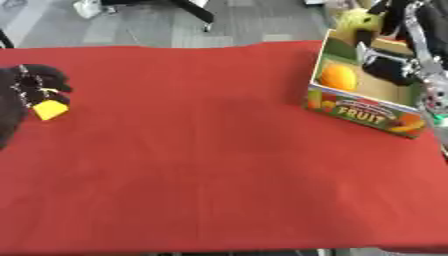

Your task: Pick up the objects with one hand, pass them to the other hand, and then place them into the box on the other side of the table.

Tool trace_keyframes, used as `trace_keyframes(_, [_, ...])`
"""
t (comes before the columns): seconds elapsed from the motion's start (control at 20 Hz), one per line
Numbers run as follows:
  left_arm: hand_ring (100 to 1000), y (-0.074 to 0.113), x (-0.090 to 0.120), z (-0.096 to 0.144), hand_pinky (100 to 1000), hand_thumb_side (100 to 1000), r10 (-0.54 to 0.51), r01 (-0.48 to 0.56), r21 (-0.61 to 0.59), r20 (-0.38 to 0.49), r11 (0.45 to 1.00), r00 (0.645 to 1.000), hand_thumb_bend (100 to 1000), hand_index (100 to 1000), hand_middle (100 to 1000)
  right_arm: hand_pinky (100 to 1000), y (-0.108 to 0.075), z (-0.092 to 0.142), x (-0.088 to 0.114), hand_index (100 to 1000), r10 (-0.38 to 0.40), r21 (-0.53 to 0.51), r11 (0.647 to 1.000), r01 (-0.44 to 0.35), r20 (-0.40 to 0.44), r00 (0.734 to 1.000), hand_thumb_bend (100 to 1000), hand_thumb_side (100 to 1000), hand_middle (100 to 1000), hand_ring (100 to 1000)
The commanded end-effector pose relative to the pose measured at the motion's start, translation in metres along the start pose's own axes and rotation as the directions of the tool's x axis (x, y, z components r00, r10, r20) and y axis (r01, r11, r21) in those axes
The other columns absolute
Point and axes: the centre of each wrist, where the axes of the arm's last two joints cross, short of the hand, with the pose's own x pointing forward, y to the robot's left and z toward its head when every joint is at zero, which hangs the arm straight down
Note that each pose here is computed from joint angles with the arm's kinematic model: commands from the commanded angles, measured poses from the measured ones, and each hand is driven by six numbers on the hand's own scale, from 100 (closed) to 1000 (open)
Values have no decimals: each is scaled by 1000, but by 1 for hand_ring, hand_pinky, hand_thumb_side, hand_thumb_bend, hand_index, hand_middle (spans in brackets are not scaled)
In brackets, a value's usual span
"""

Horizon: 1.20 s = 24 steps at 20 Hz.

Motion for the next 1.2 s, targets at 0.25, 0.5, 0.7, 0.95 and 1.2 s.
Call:
trace_keyframes(0.25, [673, 5, 7, 2, 635, 845, 5, -7, 49, 44, 999, 999, 644, 731, 652, 464, -15, -28, -34, 334, -5, -48, 999, -6, -223, 975, 100, 100, 450, 524])
trace_keyframes(0.5, [673, 2, 6, 2, 635, 843, 18, -21, 56, 50, 998, 999, 643, 731, 652, 540, -5, -35, -53, 521, 32, 24, 999, -26, -240, 970, 100, 213, 538, 597])
trace_keyframes(0.7, [673, 1, 5, 3, 636, 841, 23, -27, 58, 52, 998, 998, 643, 731, 653, 573, 5, -35, -70, 621, 80, 106, 993, -55, -246, 966, 163, 317, 586, 639])
trace_keyframes(0.95, [675, 1, 3, 4, 637, 840, 30, -33, 67, 51, 997, 998, 643, 732, 654, 599, 17, -30, -95, 736, 146, 207, 974, -91, -270, 952, 407, 527, 618, 670])
trace_keyframes(1.2, [677, 2, 0, 7, 639, 840, 31, -34, 76, 43, 997, 999, 640, 733, 657, 616, 28, -20, -121, 835, 185, 287, 953, -97, -296, 937, 605, 682, 649, 699])
